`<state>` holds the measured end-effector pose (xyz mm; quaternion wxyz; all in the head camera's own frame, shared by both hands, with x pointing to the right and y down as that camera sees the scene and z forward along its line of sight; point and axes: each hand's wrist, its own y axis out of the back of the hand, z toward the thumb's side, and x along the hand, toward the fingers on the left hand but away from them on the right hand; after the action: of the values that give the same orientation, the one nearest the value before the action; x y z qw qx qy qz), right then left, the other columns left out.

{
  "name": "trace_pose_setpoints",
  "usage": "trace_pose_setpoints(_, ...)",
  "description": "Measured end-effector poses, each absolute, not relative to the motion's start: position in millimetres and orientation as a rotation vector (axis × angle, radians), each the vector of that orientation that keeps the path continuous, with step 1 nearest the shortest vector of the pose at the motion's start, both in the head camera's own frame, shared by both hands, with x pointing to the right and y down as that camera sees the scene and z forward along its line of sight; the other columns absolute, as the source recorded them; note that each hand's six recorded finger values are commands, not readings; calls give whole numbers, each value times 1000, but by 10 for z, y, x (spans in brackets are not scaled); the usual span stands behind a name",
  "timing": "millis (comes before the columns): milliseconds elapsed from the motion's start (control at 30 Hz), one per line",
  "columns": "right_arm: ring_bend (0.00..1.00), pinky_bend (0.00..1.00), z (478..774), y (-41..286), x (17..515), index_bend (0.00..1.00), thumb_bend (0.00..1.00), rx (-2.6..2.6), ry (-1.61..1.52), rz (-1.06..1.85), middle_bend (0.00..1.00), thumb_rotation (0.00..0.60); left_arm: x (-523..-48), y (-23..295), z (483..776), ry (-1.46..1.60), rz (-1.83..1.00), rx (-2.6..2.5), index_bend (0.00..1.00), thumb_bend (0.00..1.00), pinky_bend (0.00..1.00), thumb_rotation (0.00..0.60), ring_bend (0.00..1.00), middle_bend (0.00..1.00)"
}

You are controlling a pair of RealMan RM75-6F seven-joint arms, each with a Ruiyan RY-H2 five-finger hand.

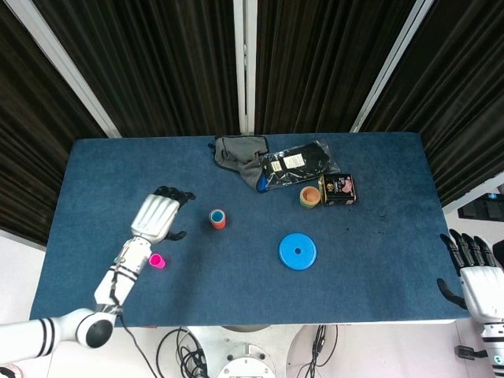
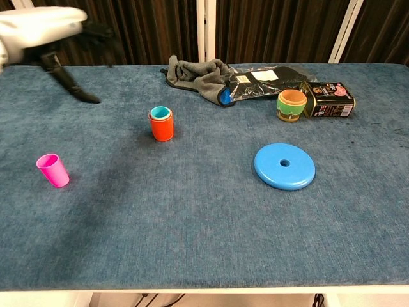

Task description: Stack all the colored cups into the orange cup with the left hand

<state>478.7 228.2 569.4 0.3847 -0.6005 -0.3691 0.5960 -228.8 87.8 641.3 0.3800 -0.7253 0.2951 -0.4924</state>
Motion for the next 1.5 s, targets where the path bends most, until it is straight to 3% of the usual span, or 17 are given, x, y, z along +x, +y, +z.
trace_pose_setpoints(133,0,0,5675,2281,4753,0,273,-1526,-936,1512,0,600,-2683,1267,6318,716,-1367,-1852,297,119,241,600,252,349)
trace_pose_setpoints(333,0,0,5644,2305,4686,0,274,-1527,-925,1497,0,600,-2891,1713,6377,647,-1454,-1886,295,119,239,600,252,349)
trace_pose_setpoints(1033,0,0,5661,2356,4626,0,273,-1521,-903,1516,0,600,-2922,1796,6908,657,-1454,-1878,354,131,248,600,308,400)
trace_pose_setpoints(1500,0,0,5705,2373,4681,0,272,-1522,-904,1538,0,600,-2938,1812,6980,603,-1461,-1815,430,155,254,600,337,453)
